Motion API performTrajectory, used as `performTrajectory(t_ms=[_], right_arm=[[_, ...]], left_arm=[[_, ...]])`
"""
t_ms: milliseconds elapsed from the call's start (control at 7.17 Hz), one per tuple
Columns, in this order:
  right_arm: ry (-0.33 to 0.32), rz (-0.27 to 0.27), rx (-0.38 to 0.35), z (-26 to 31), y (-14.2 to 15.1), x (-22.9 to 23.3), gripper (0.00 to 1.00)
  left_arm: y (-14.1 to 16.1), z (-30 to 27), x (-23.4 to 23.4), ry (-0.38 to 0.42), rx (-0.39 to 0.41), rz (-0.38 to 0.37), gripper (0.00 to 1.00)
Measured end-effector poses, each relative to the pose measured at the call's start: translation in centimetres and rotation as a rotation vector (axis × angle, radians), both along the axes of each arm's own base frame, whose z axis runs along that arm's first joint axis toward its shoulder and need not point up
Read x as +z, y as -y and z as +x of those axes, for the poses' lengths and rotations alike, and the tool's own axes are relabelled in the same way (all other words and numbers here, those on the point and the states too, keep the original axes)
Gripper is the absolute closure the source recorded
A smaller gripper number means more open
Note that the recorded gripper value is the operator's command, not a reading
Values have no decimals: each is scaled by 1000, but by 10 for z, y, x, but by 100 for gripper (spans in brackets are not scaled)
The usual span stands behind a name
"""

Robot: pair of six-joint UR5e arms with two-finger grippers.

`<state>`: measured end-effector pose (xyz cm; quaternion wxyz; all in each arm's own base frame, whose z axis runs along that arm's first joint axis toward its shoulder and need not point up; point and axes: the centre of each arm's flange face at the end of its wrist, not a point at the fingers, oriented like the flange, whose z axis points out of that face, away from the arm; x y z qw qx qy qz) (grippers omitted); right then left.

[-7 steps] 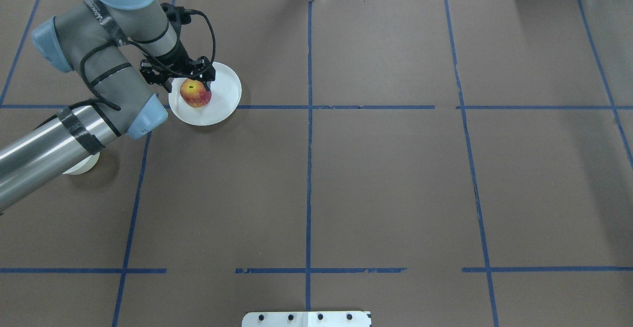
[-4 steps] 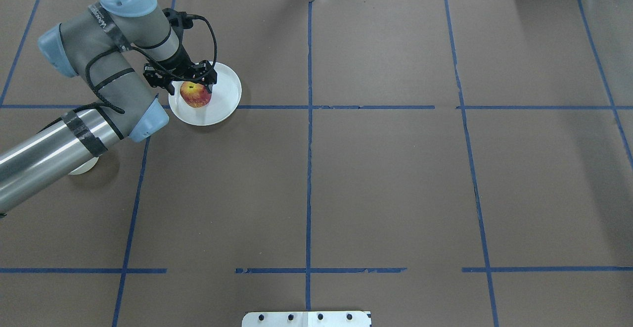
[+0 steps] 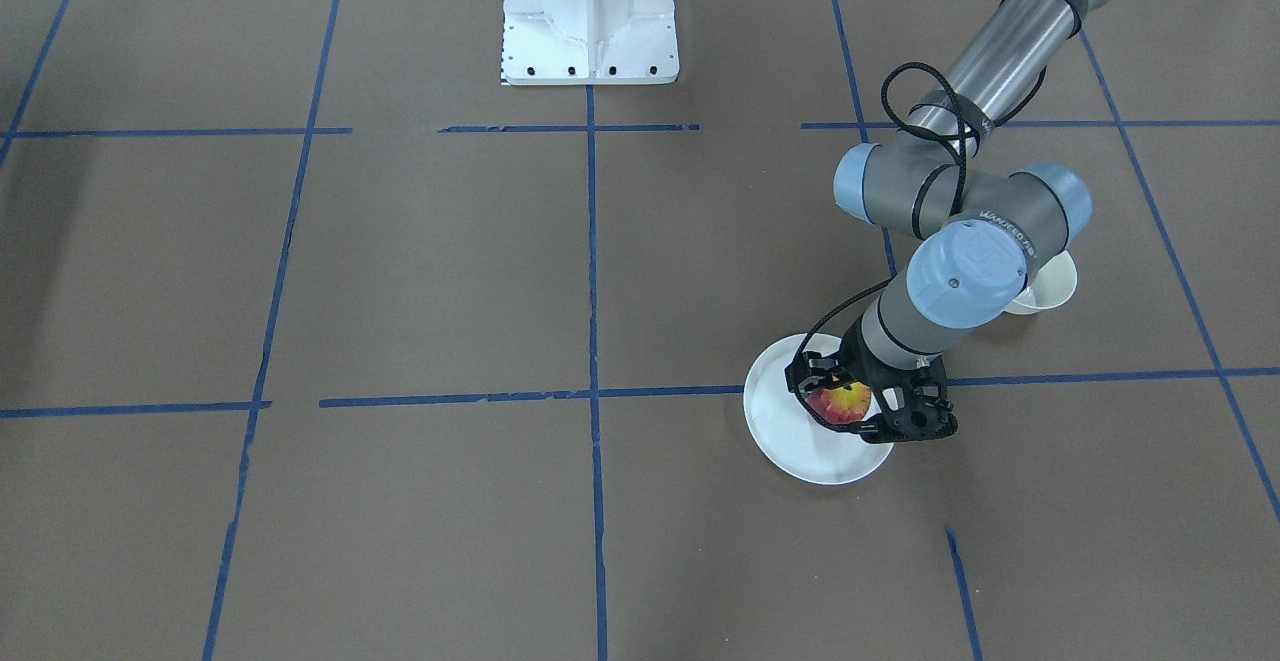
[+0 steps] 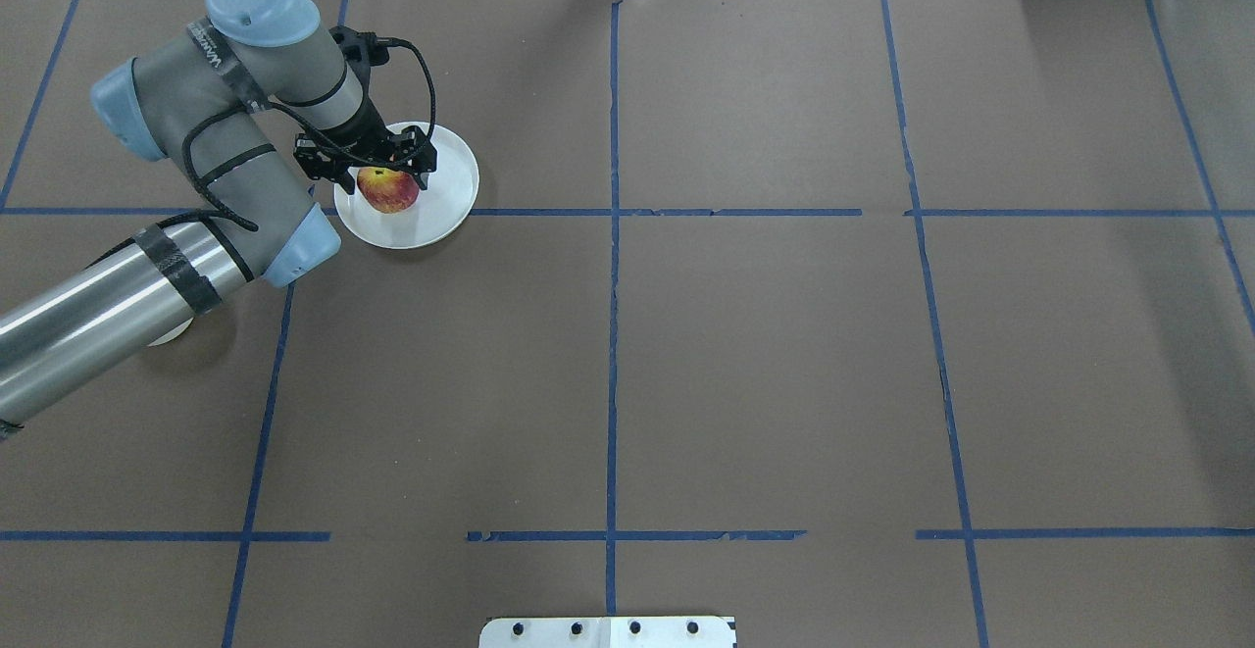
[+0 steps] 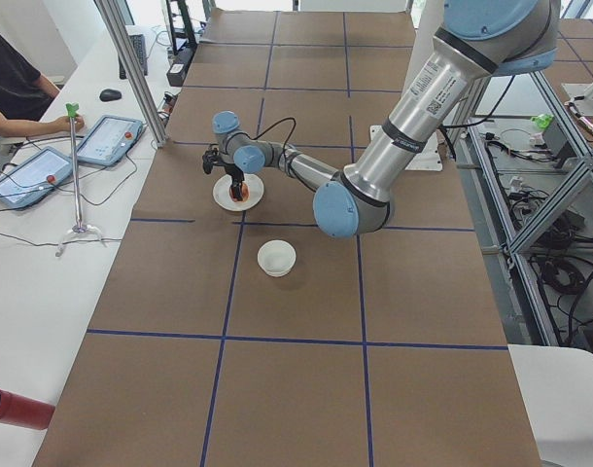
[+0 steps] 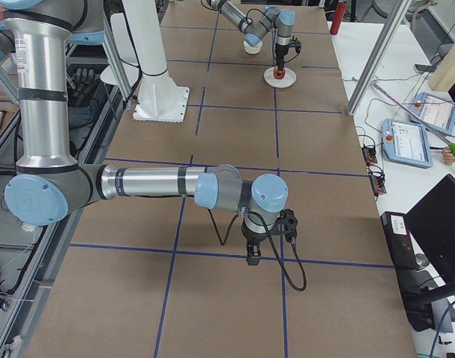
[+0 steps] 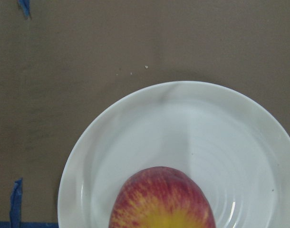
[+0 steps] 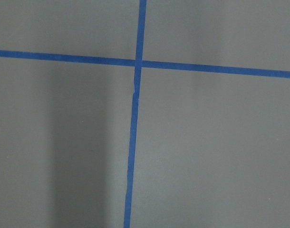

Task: Move apple from plate to bowl
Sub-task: 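Lower the left gripper and close it around the red-yellow apple, then lift the apple with the left gripper and carry it over the white bowl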

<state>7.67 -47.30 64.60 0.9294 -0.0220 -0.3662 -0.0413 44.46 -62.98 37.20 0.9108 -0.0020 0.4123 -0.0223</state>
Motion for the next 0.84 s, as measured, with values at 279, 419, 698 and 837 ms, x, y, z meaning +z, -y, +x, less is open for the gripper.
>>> performTrajectory(t_ms=[279,419,698,837], right_arm=[[0,0,0,0,0,0,0],[0,0,0,0,0,0,0],[0,0,0,0,0,0,0],[0,0,0,0,0,0,0]], left_arm=[[-3,6,2,2,3,2,68],[-4,7,2,4,0,2,91],[3,-18,-14,-5,-30,20,100],[2,-43,-26,-7,-47,30,100]])
